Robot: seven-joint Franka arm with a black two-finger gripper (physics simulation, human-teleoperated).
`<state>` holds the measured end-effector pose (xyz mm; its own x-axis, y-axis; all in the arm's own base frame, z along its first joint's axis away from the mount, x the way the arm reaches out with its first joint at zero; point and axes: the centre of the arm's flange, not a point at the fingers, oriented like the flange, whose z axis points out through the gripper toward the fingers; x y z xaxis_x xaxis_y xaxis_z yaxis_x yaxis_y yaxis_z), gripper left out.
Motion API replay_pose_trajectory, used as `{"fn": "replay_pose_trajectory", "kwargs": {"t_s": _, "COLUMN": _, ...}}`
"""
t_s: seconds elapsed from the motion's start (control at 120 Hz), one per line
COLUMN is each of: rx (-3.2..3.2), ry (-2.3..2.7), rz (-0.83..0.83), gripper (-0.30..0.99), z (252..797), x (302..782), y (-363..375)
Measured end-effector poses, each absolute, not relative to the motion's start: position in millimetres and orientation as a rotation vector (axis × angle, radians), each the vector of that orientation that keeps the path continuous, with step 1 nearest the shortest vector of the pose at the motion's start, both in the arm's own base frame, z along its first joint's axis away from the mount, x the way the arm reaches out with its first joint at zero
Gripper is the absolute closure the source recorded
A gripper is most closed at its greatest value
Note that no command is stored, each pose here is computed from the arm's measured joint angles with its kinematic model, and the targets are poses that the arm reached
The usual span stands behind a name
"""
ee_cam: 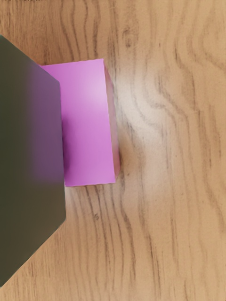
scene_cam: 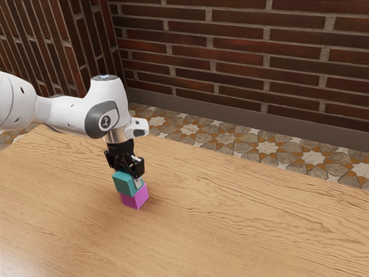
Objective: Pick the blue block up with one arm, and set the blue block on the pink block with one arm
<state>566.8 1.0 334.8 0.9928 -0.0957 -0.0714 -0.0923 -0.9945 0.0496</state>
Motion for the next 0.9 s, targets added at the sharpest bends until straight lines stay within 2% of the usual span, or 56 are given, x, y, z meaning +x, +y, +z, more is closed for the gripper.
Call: {"fn": "replay_pose_trajectory", "kwargs": {"t_s": 0.9, "rx": 3.086, "ry": -0.149, "rz": -0.076, "gripper": 0.33, "z": 333, "x": 582, "y": 6}}
